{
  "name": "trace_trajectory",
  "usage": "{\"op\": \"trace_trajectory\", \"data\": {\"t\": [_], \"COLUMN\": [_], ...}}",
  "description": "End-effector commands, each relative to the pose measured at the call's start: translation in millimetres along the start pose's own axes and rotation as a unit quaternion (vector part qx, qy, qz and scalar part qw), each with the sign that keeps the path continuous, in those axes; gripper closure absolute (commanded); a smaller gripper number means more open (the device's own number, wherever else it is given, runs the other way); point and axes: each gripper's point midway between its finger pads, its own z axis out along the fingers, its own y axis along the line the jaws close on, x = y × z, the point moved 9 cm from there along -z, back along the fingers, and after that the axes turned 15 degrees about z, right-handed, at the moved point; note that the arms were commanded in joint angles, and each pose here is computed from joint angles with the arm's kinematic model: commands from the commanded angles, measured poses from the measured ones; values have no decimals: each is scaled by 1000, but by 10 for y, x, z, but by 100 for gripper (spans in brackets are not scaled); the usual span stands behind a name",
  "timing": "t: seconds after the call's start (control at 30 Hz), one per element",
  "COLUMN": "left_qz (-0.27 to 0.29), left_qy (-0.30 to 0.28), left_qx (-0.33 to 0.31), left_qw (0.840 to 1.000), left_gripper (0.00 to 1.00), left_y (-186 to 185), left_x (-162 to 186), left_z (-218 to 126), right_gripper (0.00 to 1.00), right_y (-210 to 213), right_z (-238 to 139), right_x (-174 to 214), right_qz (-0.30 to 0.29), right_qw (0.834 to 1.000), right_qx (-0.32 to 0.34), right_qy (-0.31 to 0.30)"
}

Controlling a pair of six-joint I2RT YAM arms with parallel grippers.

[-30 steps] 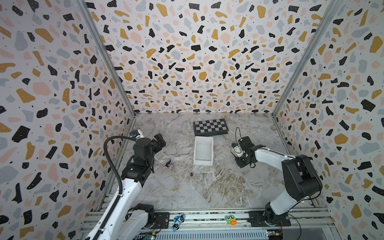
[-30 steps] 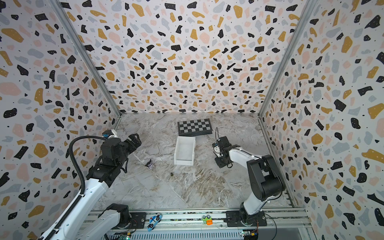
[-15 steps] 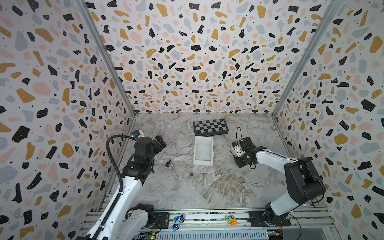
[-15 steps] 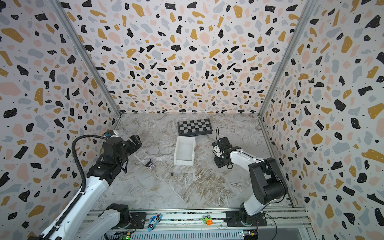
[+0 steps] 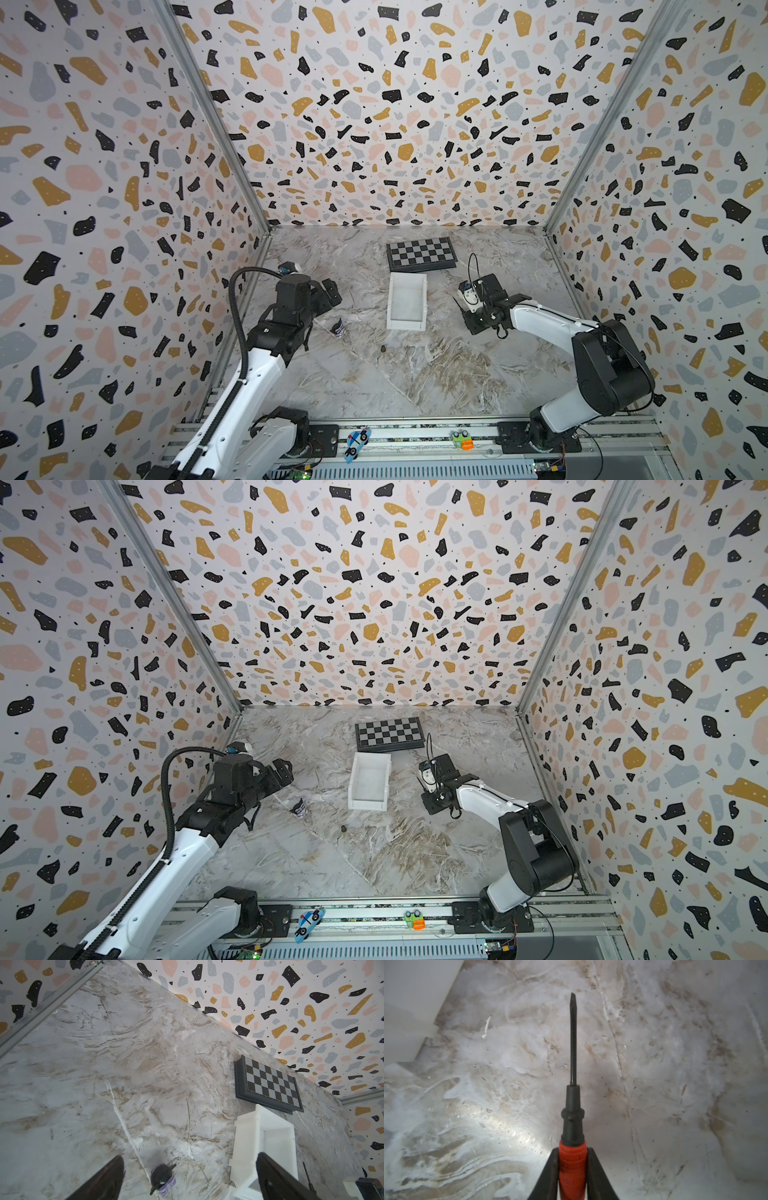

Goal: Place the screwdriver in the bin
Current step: 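Carry the screwdriver with the right gripper over the white bin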

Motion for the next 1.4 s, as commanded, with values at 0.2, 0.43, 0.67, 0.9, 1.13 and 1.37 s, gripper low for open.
{"op": "trace_trajectory", "data": {"t": [0.2,0.43,0.67,0.9,1.13,1.37], "left_qz": [72,56,49,54,52,57], "left_qy": [7,-17,-24,-24,-21,-21], "left_qx": [24,27,23,15,16,12], "left_qw": [997,998,998,998,998,998], "left_gripper": [0,0,0,0,0,0], "left_y": [-97,-110,-118,-108,-114,-117], "left_x": [57,15,-38,-52,-53,-59], "left_z": [-4,-5,-12,-17,-4,48], "right_gripper": [76,75,74,75,75,74], "right_y": [418,1039,1479,1471,1457,1454], "right_z": [-519,-705,-466,-229,-206,-203], "right_x": [-575,-836,-787,-749,-753,-751], "right_qz": [-24,-57,-69,-75,-80,-81], "right_qw": [997,991,991,992,992,992], "right_qx": [-18,-57,-78,-66,-63,-61], "right_qy": [-74,-107,-90,-70,-73,-72]}}
